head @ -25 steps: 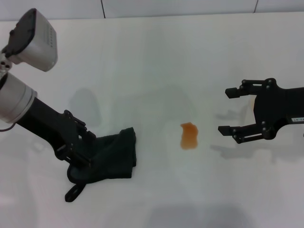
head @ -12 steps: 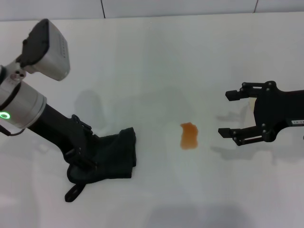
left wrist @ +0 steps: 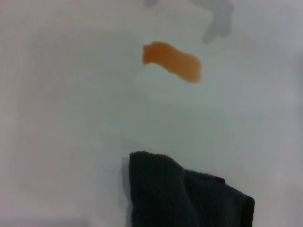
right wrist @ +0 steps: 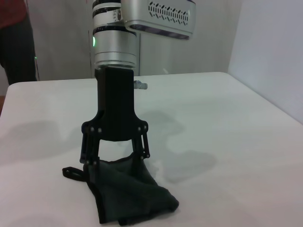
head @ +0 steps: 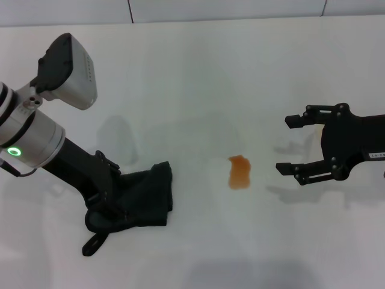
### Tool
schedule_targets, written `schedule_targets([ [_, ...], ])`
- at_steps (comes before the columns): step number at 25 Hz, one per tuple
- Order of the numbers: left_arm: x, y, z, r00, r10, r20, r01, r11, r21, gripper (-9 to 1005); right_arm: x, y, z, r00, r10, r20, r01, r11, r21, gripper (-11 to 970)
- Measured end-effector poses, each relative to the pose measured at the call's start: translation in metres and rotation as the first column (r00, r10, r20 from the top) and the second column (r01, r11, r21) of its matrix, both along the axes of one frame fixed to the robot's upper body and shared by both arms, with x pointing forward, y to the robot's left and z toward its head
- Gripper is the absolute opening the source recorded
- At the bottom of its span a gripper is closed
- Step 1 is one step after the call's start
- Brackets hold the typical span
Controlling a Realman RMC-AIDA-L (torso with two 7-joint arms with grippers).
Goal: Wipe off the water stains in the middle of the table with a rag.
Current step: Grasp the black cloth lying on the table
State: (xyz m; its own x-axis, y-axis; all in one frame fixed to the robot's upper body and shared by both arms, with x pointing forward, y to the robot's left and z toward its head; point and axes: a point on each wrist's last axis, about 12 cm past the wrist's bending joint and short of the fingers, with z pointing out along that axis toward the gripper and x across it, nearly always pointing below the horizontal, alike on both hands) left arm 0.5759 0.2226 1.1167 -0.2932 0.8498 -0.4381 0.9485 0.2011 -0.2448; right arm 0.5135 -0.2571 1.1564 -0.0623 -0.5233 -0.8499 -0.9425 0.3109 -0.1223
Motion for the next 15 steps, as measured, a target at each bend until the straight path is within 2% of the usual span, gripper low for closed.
schedule_targets([
  [15, 0.0014, 0.0012, -0.0023, 1.000, 0.015, 0.013, -0.015, 1.000, 0.016, 638, 0.0002, -0.0008, -0.0007, 1.000, -0.008, 0.001, 0.008, 1.000, 0.000, 857],
])
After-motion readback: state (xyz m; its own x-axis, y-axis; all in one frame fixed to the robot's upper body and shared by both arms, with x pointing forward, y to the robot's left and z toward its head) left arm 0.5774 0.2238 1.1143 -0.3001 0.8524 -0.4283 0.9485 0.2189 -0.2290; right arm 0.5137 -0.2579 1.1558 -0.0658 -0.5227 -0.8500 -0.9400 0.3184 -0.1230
